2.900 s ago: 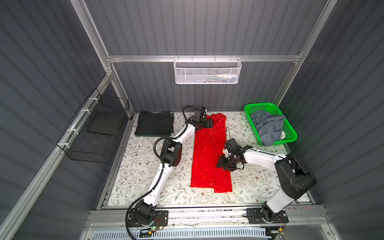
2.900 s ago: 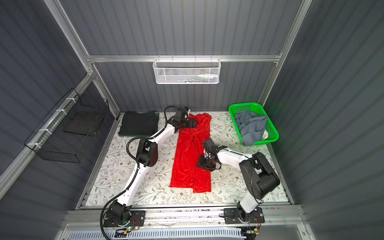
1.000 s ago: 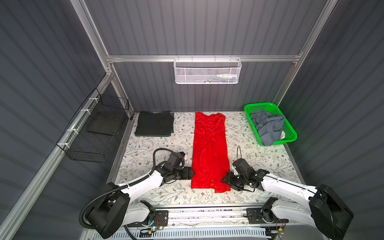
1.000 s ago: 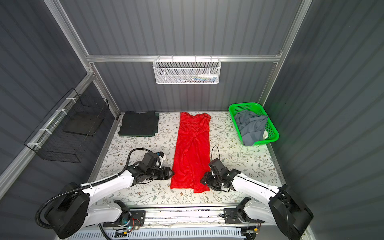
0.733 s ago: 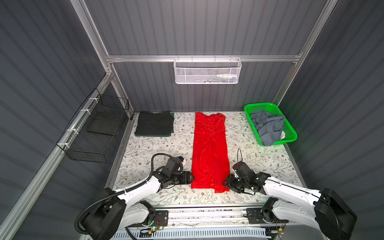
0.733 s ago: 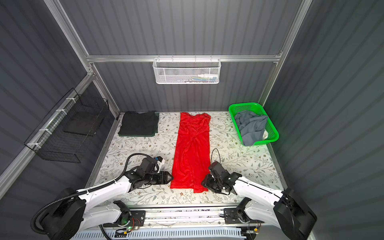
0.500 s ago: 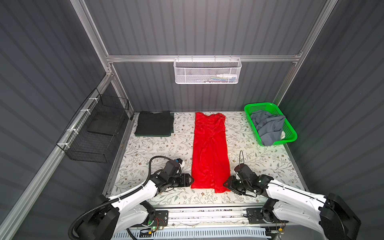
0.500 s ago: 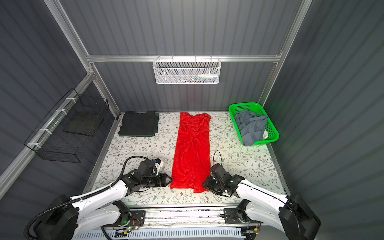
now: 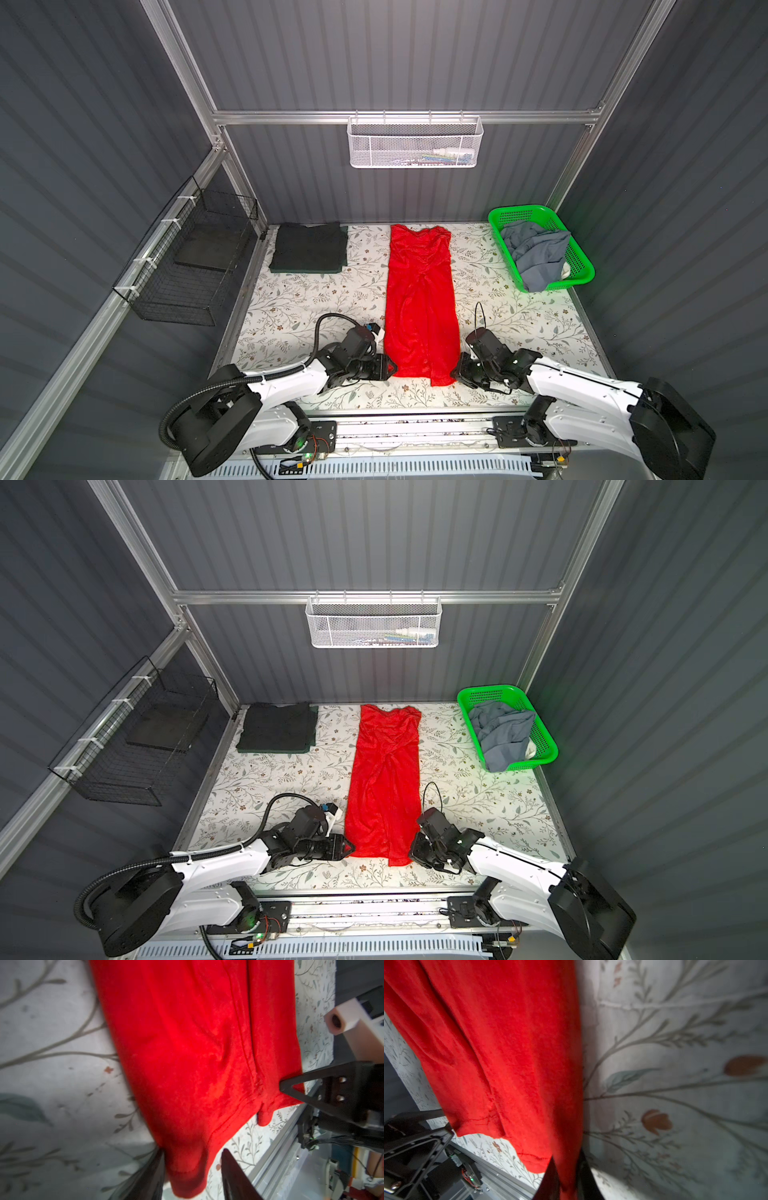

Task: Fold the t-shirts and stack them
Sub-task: 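Move both grippers to the red shirt's near hem and grip it, then lift the near hem with both grippers and fold it toward the collar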

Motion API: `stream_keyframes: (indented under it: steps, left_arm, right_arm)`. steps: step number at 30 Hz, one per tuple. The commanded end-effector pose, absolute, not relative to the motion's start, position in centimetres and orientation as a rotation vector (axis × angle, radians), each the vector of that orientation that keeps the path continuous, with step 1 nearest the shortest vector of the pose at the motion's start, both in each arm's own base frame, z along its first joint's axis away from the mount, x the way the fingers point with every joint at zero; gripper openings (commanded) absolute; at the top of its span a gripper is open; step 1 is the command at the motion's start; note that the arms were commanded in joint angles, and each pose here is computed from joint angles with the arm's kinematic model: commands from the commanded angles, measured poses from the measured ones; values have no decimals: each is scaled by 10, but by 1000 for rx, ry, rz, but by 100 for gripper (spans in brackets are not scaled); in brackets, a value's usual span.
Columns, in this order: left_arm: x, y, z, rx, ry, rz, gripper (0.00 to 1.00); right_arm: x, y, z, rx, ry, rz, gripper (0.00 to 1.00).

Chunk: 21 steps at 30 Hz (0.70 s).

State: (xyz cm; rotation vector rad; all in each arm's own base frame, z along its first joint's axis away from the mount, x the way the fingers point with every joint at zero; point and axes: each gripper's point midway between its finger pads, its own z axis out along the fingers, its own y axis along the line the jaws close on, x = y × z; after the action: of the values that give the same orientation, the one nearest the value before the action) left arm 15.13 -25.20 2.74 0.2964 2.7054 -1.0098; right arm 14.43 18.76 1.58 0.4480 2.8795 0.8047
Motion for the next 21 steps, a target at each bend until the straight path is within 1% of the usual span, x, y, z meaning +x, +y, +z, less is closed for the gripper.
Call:
stream_keyframes:
  steps: [1, 2, 3, 4, 5, 9, 13, 18, 21]
  left_arm:
    - [123, -225, -10, 260, 2889, -891, 23]
    - [123, -224, -10, 263, 2895, -872, 20]
    - [124, -224, -9, 267, 2895, -864, 12]
    - [125, -225, -7, 277, 2895, -859, 4]
    - [126, -227, -3, 288, 2890, -865, 0]
    - [128, -231, 15, 298, 2855, -887, 0]
    - [138, -239, 47, 322, 2795, -908, 0]
    - [162, -253, 78, 353, 2748, -842, 0]
    - [176, -267, 89, 320, 2723, -870, 0]
  right_arm:
    - [132, 172, 6, 442, 2930, 695, 5]
    - [133, 171, 7, 438, 2929, 690, 2]
    - [133, 172, 7, 434, 2931, 690, 0]
    - [132, 173, 8, 430, 2933, 697, 0]
    - [132, 174, 9, 425, 2936, 711, 0]
    - [128, 176, 14, 407, 2947, 716, 0]
    - [130, 174, 33, 401, 2914, 721, 0]
    - [155, 174, 75, 416, 2792, 708, 0]
    - [172, 183, 92, 427, 2754, 789, 0]
